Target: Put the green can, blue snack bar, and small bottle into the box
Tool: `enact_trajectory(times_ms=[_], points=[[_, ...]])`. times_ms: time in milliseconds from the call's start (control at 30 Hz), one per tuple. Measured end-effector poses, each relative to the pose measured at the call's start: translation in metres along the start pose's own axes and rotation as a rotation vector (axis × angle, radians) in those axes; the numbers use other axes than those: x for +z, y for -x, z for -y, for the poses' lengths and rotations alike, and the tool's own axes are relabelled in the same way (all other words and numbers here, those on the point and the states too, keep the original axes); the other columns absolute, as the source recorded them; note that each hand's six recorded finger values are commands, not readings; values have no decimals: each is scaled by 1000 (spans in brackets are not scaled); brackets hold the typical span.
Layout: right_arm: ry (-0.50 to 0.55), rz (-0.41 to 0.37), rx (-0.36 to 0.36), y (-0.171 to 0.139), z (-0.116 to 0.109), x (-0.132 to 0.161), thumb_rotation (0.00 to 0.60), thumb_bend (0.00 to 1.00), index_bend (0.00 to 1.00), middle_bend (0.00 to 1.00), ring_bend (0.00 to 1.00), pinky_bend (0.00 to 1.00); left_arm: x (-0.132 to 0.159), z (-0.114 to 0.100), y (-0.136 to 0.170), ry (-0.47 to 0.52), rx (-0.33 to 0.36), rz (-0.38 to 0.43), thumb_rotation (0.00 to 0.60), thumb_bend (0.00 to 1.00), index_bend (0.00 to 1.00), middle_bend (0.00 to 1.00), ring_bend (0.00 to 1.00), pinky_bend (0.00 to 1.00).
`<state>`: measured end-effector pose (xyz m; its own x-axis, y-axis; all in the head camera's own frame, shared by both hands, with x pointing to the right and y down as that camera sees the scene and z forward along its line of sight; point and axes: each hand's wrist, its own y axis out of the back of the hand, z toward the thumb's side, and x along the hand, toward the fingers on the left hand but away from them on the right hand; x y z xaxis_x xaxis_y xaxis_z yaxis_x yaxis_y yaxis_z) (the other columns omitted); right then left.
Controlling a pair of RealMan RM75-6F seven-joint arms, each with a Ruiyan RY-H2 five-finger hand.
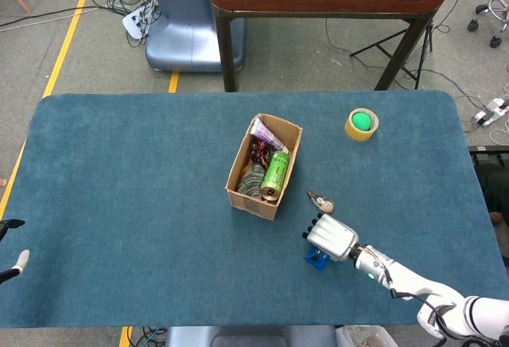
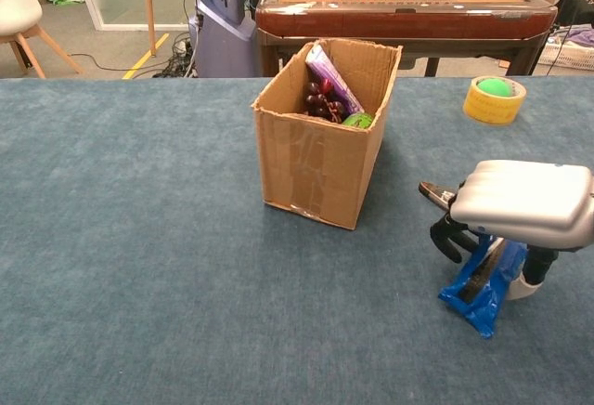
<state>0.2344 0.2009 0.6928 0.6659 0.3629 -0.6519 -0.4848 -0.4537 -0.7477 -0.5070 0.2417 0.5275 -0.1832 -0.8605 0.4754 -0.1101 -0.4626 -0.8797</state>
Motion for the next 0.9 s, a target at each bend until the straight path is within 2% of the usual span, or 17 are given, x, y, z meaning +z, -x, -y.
enact_trajectory(times_ms=[167, 367, 800, 900], points=[[21, 27, -46, -4, -8, -7, 600, 16, 551, 620, 548, 553, 0, 1, 0, -3, -2, 0, 600, 311, 293, 317, 273, 450], [34, 69, -136, -6, -33, -21, 600, 16, 551, 620, 549, 553, 1, 1, 0, -6, -4, 1, 600, 311, 293, 317, 273, 450], [26, 164, -414, 5, -122, -53, 600, 16, 552, 620, 549, 553, 1, 1, 0, -2, -2, 1, 600, 311, 293, 317, 273, 450], [23, 177, -461, 12, -136, -58, 600, 16, 552, 620, 549, 553, 1, 0, 0, 0, 0, 1, 600, 311, 293, 318, 273, 450]])
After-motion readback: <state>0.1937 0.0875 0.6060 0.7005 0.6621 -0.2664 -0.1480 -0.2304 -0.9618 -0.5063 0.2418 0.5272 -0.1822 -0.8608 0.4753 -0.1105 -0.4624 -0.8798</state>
